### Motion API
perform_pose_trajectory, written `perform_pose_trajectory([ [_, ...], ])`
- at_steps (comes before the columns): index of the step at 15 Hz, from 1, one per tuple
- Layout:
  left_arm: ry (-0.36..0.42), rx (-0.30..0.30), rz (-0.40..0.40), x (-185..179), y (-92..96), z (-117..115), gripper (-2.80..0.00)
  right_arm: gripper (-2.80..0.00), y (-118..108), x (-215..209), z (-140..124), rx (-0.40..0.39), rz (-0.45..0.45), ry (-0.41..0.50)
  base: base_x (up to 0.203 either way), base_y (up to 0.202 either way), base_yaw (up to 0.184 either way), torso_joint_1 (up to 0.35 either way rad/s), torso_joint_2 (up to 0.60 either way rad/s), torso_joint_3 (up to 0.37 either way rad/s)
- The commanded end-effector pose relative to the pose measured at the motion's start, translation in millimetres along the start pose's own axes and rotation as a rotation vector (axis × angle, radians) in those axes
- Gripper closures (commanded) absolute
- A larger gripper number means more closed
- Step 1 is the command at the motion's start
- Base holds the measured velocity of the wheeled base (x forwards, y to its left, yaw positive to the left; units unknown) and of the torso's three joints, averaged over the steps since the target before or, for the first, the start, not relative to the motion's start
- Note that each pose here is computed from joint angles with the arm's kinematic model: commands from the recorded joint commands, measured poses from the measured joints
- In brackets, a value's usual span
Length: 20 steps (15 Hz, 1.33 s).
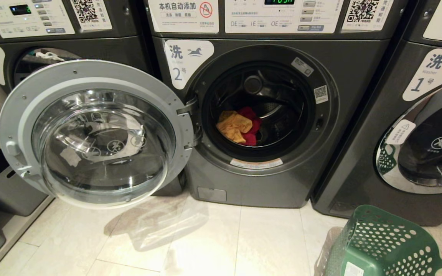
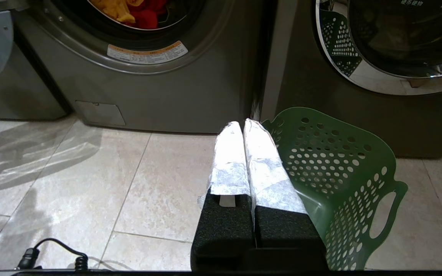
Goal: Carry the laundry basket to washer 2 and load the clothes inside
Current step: Close the washing machine door with the left hand
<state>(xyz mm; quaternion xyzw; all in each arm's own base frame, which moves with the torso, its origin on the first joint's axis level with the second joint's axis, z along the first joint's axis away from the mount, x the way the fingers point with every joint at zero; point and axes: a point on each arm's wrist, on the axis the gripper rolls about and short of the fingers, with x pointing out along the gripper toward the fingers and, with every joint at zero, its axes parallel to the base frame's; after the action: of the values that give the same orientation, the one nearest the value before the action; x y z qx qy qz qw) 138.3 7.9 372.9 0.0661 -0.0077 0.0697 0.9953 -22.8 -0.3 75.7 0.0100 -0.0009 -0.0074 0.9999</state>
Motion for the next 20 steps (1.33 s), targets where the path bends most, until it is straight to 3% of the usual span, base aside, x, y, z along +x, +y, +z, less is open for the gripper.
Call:
perform_pose_trajectory([
  [1,0.047,0.016,0.099,18.3,13.1,-8.3,0.0,0.0,0.0,0.0,0.4,0.0,0.0,0.0,0.0,0.0,0.0,0.0,0.0,0.0],
  [4,0.063,0.024,0.234,74.8,50.8,-19.0,0.0,0.0,0.0,0.1,0.0,0.005,-0.002,0.001,0.0,0.0,0.0,0.0,0.0,0.0],
  [7,0.031,0.015,0.273,135.8,90.3,-33.9,0.0,0.0,-0.1,0.1,0.1,0.011,-0.004,0.001,0.0,0.0,0.0,0.0,0.0,0.0],
  [10,-0.045,-0.102,0.085,169.5,110.5,-35.5,0.0,0.0,-0.1,0.1,0.0,0.012,-0.005,0.002,0.0,0.0,0.0,0.0,0.0,0.0],
  [13,-0.027,-0.137,-0.084,191.6,130.4,-53.2,0.0,0.0,-0.1,0.1,0.0,0.012,-0.005,0.002,0.0,0.0,0.0,0.0,0.0,0.0],
  [16,-0.037,-0.147,-0.167,214.6,141.6,-60.5,0.0,0.0,-0.1,0.1,0.0,0.012,-0.005,0.002,0.0,0.0,0.0,0.0,0.0,0.0],
  [20,-0.069,-0.184,-0.216,251.3,149.2,-66.0,0.0,0.0,-0.1,0.1,0.0,0.014,-0.005,0.002,0.0,0.0,0.0,0.0,0.0,0.0],
])
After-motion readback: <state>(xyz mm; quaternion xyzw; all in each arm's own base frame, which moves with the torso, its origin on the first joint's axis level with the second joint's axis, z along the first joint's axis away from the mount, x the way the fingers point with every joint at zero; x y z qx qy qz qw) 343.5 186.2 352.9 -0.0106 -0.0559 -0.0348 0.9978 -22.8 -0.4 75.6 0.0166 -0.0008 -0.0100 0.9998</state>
